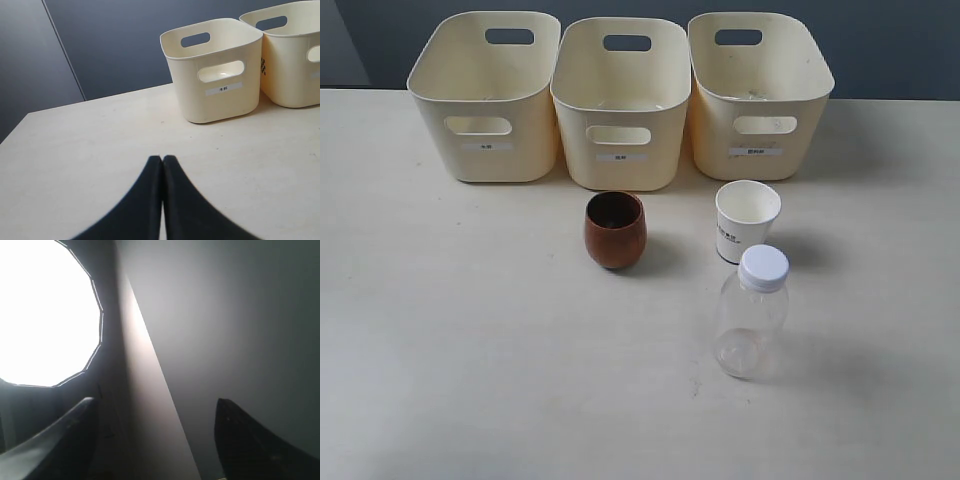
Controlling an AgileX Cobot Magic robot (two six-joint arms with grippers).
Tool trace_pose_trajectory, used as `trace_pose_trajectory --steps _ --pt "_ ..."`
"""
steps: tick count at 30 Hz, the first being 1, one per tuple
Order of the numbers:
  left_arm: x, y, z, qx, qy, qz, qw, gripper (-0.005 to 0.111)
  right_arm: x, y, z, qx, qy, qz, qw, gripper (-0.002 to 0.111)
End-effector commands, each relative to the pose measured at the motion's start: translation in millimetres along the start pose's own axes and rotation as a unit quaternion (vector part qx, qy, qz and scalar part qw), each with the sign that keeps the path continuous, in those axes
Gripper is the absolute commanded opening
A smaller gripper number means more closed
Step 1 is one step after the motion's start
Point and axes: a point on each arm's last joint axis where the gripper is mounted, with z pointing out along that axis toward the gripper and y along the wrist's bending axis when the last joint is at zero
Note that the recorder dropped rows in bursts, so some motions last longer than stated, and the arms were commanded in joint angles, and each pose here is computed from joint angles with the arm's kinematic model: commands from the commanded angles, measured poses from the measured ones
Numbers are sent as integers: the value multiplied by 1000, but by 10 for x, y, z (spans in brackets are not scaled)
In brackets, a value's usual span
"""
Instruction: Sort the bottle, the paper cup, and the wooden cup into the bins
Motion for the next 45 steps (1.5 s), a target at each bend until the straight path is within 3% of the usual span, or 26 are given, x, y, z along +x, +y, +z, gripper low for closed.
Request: trace_pose_trajectory --steps 1,6,11,15,24,37,45 --pt "-3 -1 -3 1 -5 -1 1000 0 56 23 -4 -13 28 -36 999 64" --pt "-3 -1 -3 1 -5 -1 1000 0 258 49 -40 -40 138 -94 985 64" --pt "-3 -2 -3 1 -5 -1 1000 0 350 162 -86 -113 183 -115 970 64" --pt "-3 -2 -3 1 -5 -1 1000 0 383 181 -105 -129 199 -129 963 64" --pt "-3 -2 -3 1 -5 -1 1000 0 437 70 -115 -68 240 -114 962 64" --pt "-3 -2 -3 1 -5 -1 1000 0 431 4 -109 -34 240 -128 962 64" --pt "-3 -2 -3 1 -5 -1 1000 0 402 -95 -100 20 230 -146 962 64"
